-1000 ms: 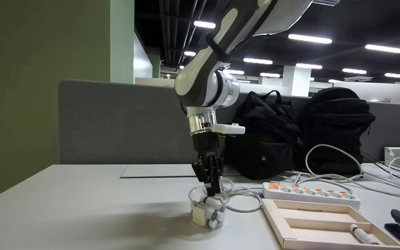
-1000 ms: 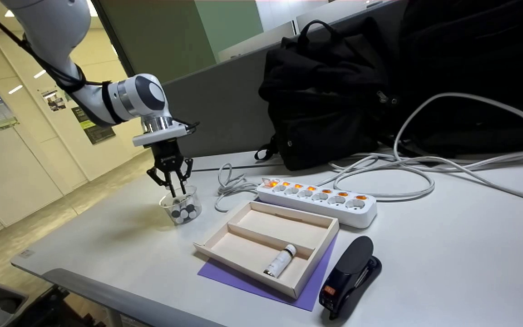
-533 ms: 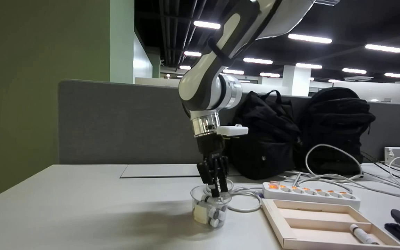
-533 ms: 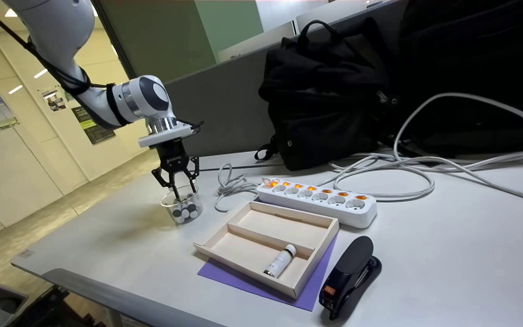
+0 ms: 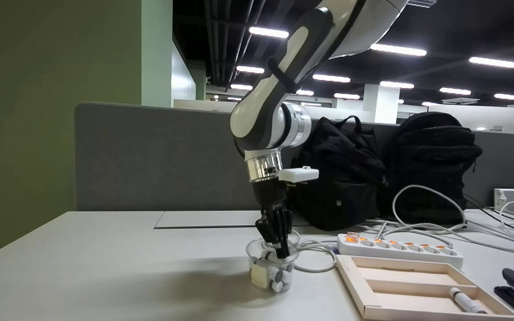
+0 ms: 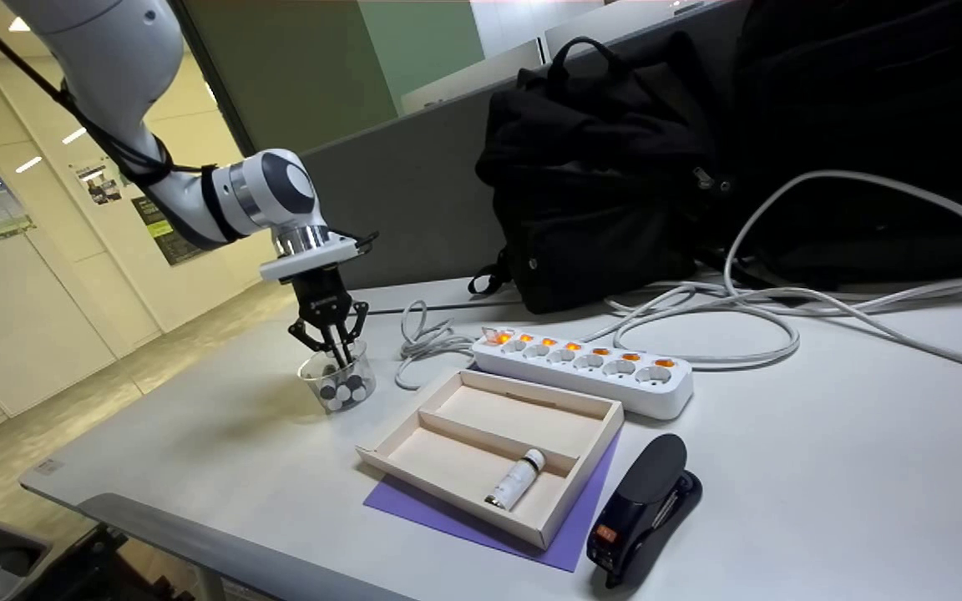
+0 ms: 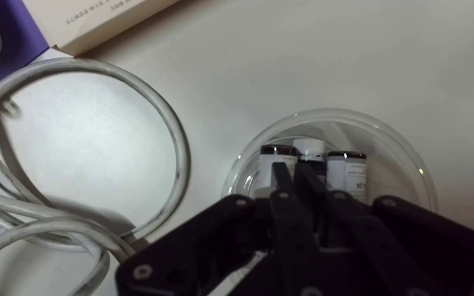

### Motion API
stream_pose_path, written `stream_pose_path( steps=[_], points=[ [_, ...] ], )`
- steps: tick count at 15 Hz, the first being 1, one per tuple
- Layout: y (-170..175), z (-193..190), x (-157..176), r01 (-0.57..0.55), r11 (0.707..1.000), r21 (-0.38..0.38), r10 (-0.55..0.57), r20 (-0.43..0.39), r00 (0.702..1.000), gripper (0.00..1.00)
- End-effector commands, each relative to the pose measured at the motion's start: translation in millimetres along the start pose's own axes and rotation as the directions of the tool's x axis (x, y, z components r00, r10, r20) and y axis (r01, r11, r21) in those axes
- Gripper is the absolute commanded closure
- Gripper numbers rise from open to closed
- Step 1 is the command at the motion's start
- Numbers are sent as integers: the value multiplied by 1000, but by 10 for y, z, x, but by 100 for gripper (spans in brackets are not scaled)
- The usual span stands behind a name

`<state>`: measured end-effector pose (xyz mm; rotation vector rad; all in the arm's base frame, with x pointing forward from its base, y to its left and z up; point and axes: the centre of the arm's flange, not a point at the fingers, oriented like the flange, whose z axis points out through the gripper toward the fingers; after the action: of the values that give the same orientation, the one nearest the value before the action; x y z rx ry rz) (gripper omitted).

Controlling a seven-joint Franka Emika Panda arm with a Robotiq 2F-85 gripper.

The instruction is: Pick up one small bottle from the plastic container and put it on the table.

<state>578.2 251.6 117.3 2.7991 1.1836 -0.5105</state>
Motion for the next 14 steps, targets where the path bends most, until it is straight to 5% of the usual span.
stream_pose_path(
  steps=[1, 5, 11, 14],
  points=[
    [-23, 6, 33, -3, 1000, -31, 3, 1, 1000, 62],
    [-13, 41, 39, 2, 999, -44, -1, 5, 1000, 38],
    [-41, 169, 77, 17, 999, -29, -17, -7, 1000, 23],
    [-59, 285, 131, 28, 999, -18, -28, -28, 999, 0]
  ],
)
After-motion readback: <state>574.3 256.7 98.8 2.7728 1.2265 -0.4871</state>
